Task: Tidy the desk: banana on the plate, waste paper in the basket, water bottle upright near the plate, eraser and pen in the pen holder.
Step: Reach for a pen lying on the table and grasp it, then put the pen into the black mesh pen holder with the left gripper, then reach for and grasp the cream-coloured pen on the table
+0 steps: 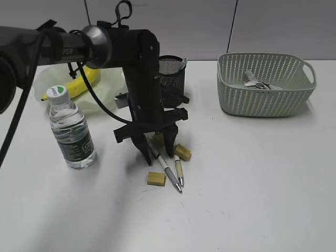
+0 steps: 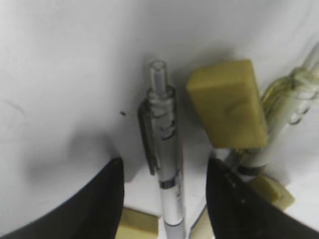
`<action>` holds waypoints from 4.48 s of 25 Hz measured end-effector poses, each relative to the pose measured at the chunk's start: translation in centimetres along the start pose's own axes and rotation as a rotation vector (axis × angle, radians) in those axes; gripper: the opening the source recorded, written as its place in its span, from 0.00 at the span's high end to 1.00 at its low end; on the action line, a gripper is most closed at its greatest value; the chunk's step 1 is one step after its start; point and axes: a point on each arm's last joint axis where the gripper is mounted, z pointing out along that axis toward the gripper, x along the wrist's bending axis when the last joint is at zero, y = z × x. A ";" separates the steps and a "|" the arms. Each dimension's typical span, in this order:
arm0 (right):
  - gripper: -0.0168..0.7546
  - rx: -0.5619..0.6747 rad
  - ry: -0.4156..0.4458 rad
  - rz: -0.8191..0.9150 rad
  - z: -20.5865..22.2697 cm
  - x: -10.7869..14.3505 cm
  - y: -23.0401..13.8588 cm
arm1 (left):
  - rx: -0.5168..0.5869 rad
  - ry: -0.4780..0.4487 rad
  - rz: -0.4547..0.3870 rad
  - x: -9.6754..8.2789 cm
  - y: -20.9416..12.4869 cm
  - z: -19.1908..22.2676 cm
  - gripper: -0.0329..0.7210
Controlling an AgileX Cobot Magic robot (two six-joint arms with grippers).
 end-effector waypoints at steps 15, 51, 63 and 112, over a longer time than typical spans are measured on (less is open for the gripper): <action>0.23 -0.001 0.000 0.000 0.0 0.0 0.0 | -0.013 -0.033 0.045 -0.4 0.2 -0.4 0.80; 0.23 -0.001 0.000 0.000 0.0 0.0 0.0 | -1.060 -0.457 0.513 -1.3 -0.7 -21.4 0.80; 0.23 -0.001 0.000 0.000 0.0 0.0 0.0 | -1.101 -0.430 0.591 -3.2 2.4 -16.7 0.80; 0.23 -0.001 -0.005 -0.003 0.0 0.0 0.0 | -0.888 -0.015 0.684 8.8 -8.3 -29.2 0.34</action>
